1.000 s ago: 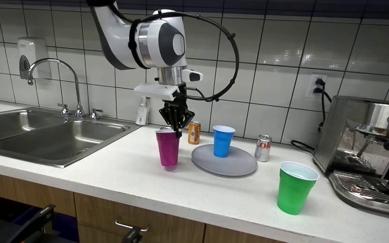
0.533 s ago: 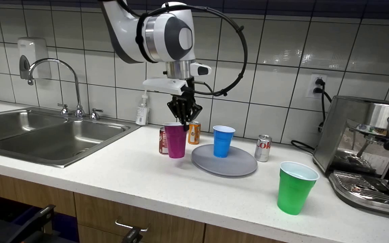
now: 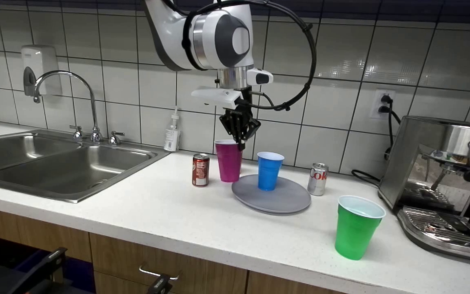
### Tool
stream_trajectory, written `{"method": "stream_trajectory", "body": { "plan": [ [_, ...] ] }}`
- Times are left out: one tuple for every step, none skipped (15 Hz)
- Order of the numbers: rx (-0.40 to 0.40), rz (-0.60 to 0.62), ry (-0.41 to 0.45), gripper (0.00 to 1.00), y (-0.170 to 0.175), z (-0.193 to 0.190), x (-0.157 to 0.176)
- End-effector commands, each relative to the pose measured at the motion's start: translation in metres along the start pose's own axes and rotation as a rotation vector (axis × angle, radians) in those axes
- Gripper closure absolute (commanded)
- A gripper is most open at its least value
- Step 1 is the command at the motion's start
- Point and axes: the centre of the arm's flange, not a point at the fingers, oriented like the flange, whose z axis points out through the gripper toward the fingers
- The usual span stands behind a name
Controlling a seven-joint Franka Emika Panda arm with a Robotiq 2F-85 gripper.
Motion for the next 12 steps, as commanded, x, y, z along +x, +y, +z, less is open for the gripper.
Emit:
{"method": "stream_trajectory", "body": {
  "plan": [
    [0.0, 0.025, 0.002, 0.99, 0.011, 0.009, 0.021],
    [-0.001, 0.033, 0.002, 0.99, 0.013, 0.012, 0.024],
    [-0.004, 0.04, -0.002, 0.99, 0.015, 0.015, 0.026],
    [-0.005, 0.046, -0.002, 0.99, 0.016, 0.018, 0.028],
    [-0.007, 0.054, -0.005, 0.99, 0.017, 0.021, 0.031],
    [-0.005, 0.061, -0.005, 0.99, 0.019, 0.024, 0.033],
    [-0.006, 0.071, -0.005, 0.99, 0.019, 0.027, 0.035],
    [-0.004, 0.079, -0.009, 0.99, 0.02, 0.03, 0.037],
    [-0.005, 0.086, -0.01, 0.99, 0.02, 0.033, 0.039],
    [-0.006, 0.095, -0.01, 0.99, 0.022, 0.035, 0.04],
    [-0.005, 0.103, -0.012, 0.99, 0.022, 0.037, 0.042],
    [-0.005, 0.109, -0.012, 0.99, 0.024, 0.04, 0.043]
  ]
}}
